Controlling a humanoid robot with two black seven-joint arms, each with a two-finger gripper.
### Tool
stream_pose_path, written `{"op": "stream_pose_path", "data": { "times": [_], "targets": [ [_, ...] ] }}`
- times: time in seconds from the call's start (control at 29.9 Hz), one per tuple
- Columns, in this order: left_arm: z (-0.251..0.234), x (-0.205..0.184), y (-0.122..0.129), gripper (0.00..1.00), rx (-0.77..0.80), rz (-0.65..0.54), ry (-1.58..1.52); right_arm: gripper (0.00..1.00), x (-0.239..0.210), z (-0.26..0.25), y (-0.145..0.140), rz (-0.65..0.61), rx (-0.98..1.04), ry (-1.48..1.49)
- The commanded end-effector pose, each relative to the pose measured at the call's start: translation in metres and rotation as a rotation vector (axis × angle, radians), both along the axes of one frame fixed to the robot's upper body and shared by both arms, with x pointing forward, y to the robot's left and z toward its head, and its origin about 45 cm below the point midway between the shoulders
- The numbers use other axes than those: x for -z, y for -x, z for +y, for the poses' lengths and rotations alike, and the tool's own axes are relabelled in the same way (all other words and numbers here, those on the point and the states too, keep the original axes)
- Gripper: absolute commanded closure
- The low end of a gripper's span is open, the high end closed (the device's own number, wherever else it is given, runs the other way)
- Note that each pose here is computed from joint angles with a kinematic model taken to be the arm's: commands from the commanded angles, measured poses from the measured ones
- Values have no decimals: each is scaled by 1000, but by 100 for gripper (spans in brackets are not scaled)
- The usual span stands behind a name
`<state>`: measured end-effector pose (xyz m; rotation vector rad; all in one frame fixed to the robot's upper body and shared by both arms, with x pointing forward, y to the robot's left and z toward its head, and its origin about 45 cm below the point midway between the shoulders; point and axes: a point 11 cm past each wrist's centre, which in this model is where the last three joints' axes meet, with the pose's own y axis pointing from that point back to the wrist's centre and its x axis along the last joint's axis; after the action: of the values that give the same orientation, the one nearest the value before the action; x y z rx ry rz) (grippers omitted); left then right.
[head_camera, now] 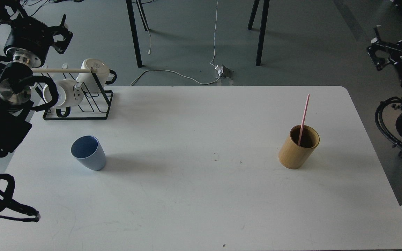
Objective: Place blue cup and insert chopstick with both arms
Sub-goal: 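Move the left gripper down toward the light blue cup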
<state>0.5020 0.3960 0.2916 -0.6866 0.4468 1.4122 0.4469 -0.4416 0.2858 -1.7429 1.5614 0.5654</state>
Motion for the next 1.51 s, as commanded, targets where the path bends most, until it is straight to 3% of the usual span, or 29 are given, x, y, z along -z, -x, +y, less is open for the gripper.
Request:
{"op": "stream_pose_path", "data": {
  "times": [0.0, 0.33, 0.5, 0.6, 0.9, 1.24, 1.47],
  "targets": [
    [-2, 2, 0, 1, 1, 0, 2, 1, 0, 0, 0, -4, 3, -7],
    [-24, -15, -3, 1, 86, -40, -18, 1, -11, -3, 0, -37, 11, -22],
    [-28, -57, 25, 1, 250, -115, -144, 1, -9, -4, 4, -33, 7, -20],
    [-45, -66, 42, 1, 372, -116, -351, 1, -9, -7, 6, -36, 14, -27],
    [-23, -92, 96, 1, 521, -114, -1187, 1, -10, -10, 11, -47, 15, -35],
    [-1, -45, 147, 10, 739, -26, -1860, 1, -14, -23, 16, -45, 36, -10],
    [18, 9, 161, 27, 853, -21, -2215, 1, -18, -34, 20, -42, 52, 11]
  ]
}}
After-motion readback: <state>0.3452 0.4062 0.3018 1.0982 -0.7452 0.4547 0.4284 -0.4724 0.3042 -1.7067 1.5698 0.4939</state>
